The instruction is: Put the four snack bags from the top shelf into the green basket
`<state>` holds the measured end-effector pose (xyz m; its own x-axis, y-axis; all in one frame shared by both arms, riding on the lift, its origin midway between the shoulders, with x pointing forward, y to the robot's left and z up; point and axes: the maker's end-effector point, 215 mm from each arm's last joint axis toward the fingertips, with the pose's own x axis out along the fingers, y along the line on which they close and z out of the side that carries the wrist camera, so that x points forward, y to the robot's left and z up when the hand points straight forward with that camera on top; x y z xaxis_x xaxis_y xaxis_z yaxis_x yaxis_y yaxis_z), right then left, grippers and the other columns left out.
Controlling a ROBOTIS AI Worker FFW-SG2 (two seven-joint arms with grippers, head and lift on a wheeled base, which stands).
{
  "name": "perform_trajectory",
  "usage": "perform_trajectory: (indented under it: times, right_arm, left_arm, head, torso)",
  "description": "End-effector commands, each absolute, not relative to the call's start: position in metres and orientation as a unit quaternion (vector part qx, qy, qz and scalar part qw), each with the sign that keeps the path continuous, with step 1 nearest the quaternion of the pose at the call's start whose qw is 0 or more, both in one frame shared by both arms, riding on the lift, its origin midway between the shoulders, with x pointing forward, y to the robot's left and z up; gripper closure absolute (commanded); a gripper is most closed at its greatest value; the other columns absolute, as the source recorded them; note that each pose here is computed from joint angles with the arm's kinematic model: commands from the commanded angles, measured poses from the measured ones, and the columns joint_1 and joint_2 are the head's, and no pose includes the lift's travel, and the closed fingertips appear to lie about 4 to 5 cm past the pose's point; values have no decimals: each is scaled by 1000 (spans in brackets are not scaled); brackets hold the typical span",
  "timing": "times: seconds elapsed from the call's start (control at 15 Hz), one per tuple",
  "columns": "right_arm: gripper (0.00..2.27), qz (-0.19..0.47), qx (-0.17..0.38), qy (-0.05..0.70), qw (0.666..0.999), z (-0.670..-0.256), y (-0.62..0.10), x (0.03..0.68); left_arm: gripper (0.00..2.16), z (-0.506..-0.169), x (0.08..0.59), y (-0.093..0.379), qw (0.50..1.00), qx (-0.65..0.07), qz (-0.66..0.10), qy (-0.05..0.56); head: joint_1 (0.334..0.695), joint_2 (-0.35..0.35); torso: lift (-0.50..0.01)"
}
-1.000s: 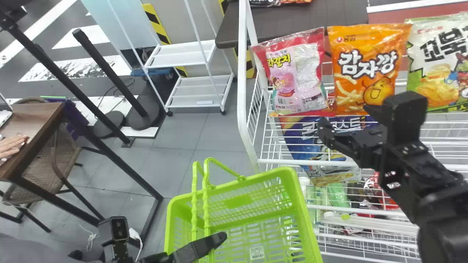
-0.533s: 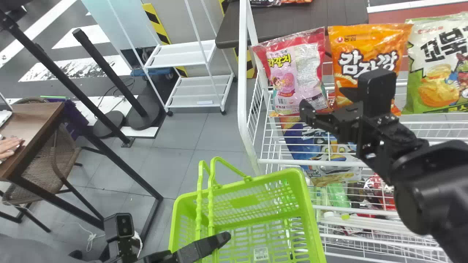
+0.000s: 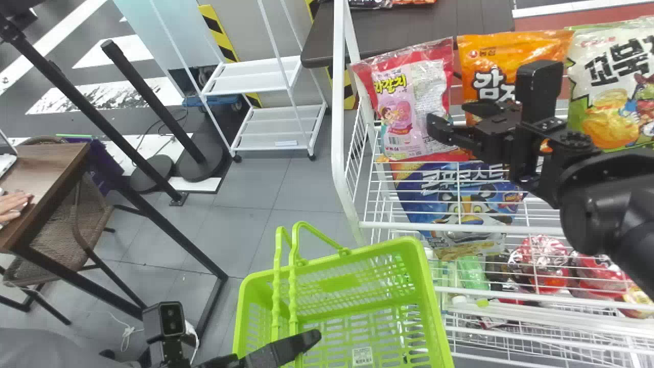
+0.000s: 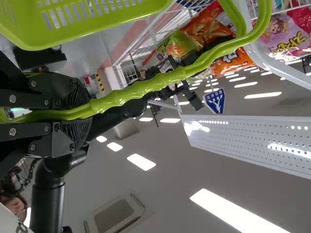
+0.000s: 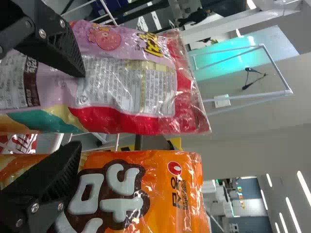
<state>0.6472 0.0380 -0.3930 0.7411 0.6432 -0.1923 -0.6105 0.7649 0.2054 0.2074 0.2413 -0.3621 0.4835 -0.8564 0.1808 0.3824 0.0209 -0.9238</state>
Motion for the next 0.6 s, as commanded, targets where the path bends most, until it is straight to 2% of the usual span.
perform_trajectory:
  times: [0.0, 0.07, 0.2, 0.53]
  right_arm:
    - [1585, 342, 66, 130, 928, -392, 37, 650]
    - [1976, 342, 66, 134, 928, -393, 37, 651]
    - [2233, 342, 64, 141, 927, -396, 37, 651]
    - [2246, 357, 65, 137, 922, -394, 48, 640]
  left_arm:
    - [2145, -360, 207, 242, 677, -530, -460, 221]
    - [2145, -361, 206, 242, 677, -531, -459, 221]
    - [2145, -361, 206, 242, 677, -531, -459, 221]
    - [2145, -362, 206, 245, 677, -532, -458, 221]
  head:
    - [695, 350]
    - [695, 350]
    - [695, 350]
    - [695, 350]
  torso:
    - [0]
    - [0]
    - [0]
    - [0]
